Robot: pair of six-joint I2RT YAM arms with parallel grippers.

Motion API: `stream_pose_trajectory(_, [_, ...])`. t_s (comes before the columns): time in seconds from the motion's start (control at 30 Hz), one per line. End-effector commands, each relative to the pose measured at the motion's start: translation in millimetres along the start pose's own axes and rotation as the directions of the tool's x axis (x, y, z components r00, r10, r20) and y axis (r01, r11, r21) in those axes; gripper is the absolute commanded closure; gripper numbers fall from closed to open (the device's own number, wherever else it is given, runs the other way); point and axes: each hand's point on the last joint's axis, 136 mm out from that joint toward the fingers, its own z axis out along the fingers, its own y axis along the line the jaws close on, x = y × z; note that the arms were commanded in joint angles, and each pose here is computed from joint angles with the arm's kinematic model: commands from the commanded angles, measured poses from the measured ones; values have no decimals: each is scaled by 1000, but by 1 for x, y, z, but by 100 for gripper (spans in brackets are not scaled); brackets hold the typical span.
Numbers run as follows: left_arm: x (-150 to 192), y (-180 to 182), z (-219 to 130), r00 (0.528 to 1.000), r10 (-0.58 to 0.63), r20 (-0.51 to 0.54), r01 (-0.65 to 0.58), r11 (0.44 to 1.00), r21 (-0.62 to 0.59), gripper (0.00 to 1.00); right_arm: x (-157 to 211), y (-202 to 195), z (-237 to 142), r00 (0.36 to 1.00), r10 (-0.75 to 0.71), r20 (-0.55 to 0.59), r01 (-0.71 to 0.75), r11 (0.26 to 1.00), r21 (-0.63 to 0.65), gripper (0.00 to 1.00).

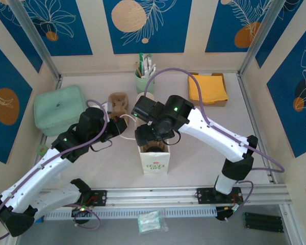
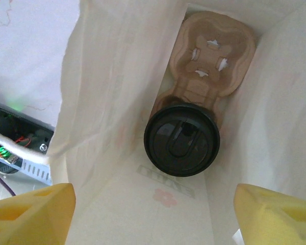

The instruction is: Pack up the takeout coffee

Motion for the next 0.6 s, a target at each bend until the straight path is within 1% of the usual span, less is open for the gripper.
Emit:
stream_pose_trajectory(0.0, [-1, 1, -4, 1000, 18, 15, -18, 1000, -7, 100, 8, -2, -22, 1000, 9, 21, -9, 1000, -13, 18])
stream_pose_trajectory(0.5, [-7, -6, -12, 999, 32, 33, -32, 999, 5, 100, 27, 10, -34, 999, -34, 15, 35, 999, -23, 19])
stream_pose_trajectory(0.57, [-8, -7, -14, 999, 35, 37, -35, 999, 6, 99, 28, 12, -37, 999, -37, 21, 38, 999, -32, 18])
